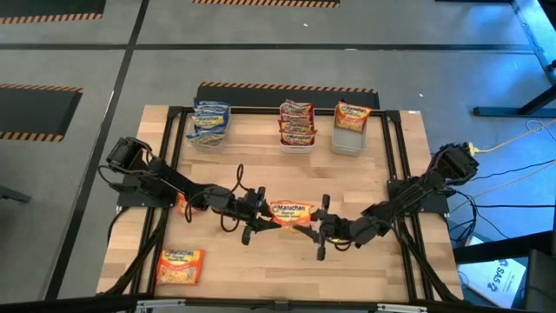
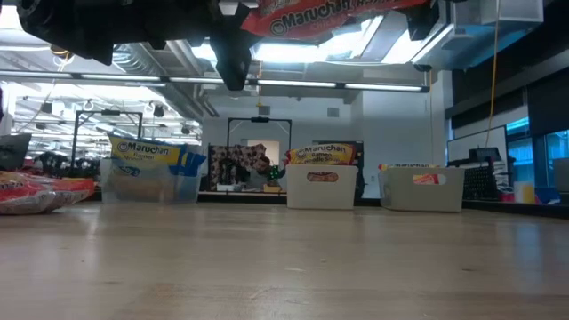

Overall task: Sort Maruchan noodles
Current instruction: Put the orange noodle pack into the gray bin

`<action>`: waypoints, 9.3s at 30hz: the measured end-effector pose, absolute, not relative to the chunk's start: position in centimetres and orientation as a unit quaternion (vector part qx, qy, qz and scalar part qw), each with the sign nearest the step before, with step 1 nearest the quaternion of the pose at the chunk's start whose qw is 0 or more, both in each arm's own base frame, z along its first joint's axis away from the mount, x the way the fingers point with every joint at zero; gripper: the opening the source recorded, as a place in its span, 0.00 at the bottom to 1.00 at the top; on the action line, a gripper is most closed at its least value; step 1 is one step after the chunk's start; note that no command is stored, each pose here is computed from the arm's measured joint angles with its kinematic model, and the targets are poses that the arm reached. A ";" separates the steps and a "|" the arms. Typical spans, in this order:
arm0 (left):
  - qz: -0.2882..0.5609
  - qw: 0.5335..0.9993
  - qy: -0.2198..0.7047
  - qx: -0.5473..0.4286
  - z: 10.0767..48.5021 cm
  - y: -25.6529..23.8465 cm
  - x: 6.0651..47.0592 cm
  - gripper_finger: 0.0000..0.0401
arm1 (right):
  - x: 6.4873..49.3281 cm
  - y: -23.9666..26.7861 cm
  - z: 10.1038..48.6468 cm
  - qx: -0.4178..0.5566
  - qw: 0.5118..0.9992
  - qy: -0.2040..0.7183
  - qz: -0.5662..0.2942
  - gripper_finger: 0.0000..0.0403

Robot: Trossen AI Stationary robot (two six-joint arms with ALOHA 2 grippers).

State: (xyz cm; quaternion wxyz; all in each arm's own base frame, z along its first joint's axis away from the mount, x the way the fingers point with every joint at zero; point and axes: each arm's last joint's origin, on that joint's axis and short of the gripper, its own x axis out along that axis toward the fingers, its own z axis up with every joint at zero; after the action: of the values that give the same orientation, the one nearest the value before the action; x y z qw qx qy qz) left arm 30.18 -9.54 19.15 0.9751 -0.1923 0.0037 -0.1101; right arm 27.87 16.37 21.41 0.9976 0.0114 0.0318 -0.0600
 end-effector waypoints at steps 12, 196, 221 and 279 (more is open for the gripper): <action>-0.117 0.982 0.001 -0.151 19.1 -9.6 30.2 0.22 | 24.1 16.6 23.8 0.031 0.994 0.098 -0.039 0.60; -0.024 0.983 0.180 0.013 18.3 -3.1 23.9 0.22 | 18.3 -21.7 26.1 -0.158 0.828 0.519 -0.140 0.00; -0.023 0.984 0.176 0.011 18.4 -3.1 24.0 0.22 | 17.0 -21.0 23.2 -0.178 0.880 0.404 -0.176 0.00; -0.020 0.987 0.161 -0.002 18.7 -3.1 24.1 0.22 | 18.7 -17.8 22.3 -0.196 0.781 0.498 -0.321 0.50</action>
State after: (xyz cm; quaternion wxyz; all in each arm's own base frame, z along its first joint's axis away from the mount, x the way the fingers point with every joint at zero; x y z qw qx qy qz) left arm 24.10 -3.07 18.71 0.9867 -0.0021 0.1613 -0.0196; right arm 18.67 -17.78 22.32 0.7814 -0.1960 0.4978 -0.3211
